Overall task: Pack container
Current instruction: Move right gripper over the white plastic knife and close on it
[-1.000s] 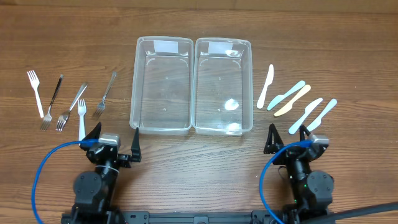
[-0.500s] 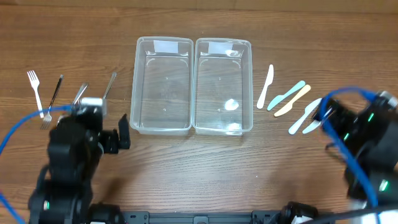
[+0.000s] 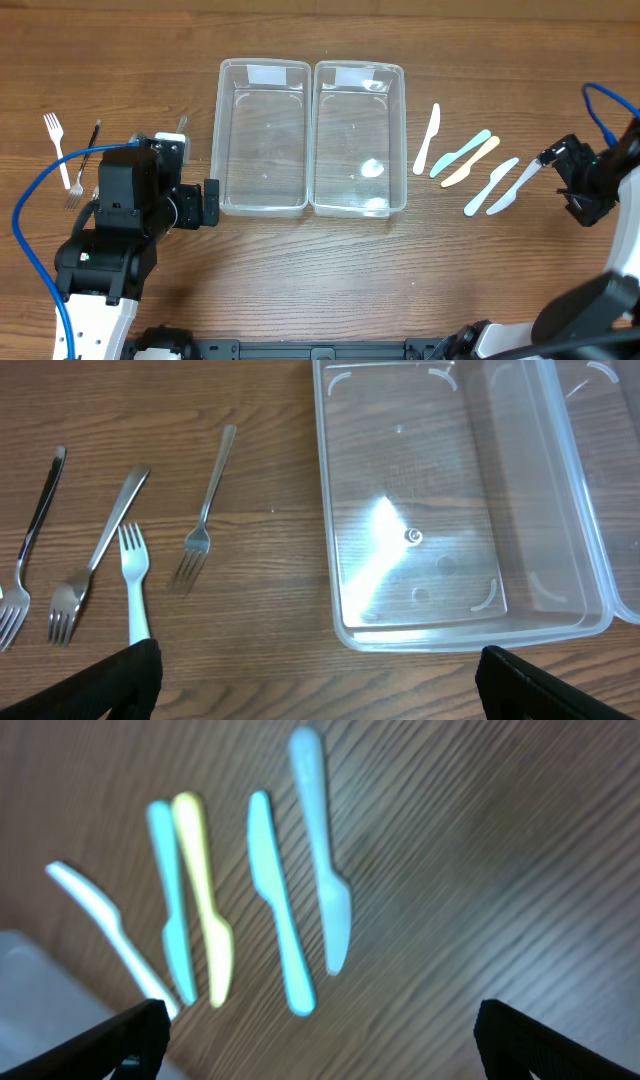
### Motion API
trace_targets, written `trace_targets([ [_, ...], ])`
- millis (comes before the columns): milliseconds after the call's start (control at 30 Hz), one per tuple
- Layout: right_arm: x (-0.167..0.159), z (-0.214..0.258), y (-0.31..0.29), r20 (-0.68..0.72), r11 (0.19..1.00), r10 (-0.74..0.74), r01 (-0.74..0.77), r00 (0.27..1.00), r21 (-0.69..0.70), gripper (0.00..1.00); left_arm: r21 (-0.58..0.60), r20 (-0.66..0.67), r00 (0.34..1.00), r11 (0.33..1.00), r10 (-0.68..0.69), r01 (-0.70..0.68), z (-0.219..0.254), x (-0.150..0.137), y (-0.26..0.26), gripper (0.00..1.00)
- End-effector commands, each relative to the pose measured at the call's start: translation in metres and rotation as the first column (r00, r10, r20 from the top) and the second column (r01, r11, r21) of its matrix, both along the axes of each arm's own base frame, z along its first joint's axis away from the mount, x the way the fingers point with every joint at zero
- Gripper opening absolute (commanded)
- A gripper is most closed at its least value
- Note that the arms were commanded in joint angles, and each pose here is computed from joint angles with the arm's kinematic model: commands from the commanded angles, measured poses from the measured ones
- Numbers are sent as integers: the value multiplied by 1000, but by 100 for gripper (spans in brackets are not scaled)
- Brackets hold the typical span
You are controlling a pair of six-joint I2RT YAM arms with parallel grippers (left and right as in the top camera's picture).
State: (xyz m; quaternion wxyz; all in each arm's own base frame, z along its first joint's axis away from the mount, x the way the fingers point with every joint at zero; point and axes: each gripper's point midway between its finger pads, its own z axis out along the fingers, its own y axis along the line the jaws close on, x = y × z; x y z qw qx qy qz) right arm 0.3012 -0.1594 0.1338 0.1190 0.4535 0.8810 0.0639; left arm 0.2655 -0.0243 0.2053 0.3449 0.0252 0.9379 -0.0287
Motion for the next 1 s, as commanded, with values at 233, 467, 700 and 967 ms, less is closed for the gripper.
trace_targets([
  [233, 28, -36, -30, -60, 998, 25, -28, 998, -53, 100, -32, 43, 999, 999, 3, -1, 16, 5, -4, 100],
  [467, 46, -17, -43, -123, 987, 87, -102, 989, -122, 100, -33, 50, 999, 999, 3, -1, 17, 7, -4, 100],
  [700, 58, -44, -31, -196, 984, 139, -157, 971, -79, 100, -32, 78, 997, 999, 6, -3, 22, 12, -3, 100],
  [967, 58, -79, -31, -257, 988, 139, -153, 956, -34, 100, -32, 79, 997, 999, 6, -4, 22, 12, -3, 100],
])
